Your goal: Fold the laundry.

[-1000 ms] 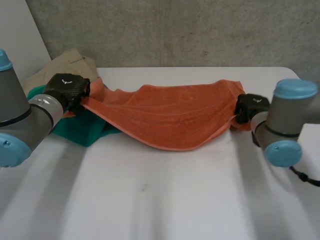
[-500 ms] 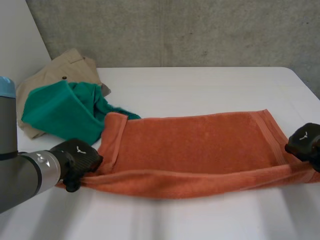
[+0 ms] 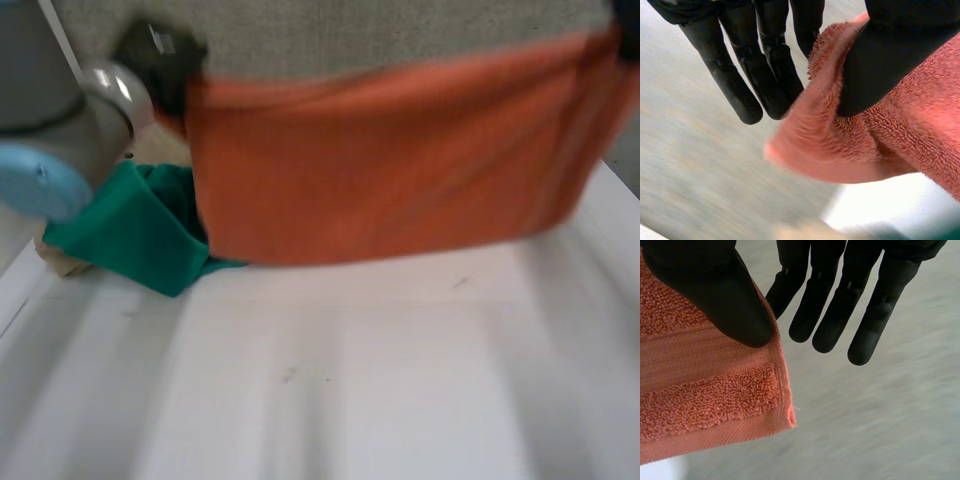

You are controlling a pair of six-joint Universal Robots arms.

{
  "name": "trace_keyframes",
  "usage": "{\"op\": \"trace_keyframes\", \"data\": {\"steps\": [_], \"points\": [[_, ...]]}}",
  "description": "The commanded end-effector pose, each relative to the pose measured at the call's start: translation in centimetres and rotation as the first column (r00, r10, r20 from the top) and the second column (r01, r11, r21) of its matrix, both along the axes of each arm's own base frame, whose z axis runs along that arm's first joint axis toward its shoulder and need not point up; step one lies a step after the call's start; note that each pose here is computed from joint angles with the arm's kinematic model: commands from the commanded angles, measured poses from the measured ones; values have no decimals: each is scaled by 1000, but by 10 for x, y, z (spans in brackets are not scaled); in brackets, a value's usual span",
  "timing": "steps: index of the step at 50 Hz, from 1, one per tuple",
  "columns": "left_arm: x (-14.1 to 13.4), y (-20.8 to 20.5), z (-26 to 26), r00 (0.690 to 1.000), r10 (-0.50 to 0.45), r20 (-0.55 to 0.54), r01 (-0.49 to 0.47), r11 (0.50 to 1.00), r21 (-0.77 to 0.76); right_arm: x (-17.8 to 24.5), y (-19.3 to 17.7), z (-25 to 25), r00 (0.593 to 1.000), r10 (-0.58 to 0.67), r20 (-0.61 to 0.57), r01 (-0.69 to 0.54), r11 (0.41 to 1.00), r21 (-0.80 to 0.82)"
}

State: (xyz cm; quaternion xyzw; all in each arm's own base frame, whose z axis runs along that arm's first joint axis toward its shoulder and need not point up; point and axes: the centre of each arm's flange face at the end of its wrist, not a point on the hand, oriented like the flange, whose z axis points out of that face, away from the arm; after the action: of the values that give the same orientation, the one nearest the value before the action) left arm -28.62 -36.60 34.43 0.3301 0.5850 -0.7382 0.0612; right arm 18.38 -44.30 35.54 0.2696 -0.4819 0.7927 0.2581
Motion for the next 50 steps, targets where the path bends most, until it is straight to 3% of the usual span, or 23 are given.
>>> {"op": "trace_keyframes", "data": {"steps": [1,5,13,20,26,33,38,50], "points": [[16,-12,81,961,-34,-276,-40,965,-259,-3,9,74,974,114,196,-46,946,-322],[18,-20,72,945,-49,-322,-29,972,-234,-1,11,67,974,122,193,-59,951,-305],[25,-35,22,952,13,-305,-43,995,-93,0,3,27,978,108,180,-74,980,-185],[20,-41,-47,965,27,-260,-18,999,40,4,0,-43,981,121,153,-130,990,54],[11,-29,-115,979,5,-205,37,979,201,1,10,-121,984,95,148,-140,934,328],[15,-1,-166,990,16,-142,39,928,371,-8,35,-171,986,58,154,-129,852,508],[21,10,-177,995,12,-97,28,915,404,-16,41,-177,987,60,152,-133,836,533],[22,31,-167,997,-74,-12,74,934,350,-17,47,-184,989,73,131,-134,819,557]]}}
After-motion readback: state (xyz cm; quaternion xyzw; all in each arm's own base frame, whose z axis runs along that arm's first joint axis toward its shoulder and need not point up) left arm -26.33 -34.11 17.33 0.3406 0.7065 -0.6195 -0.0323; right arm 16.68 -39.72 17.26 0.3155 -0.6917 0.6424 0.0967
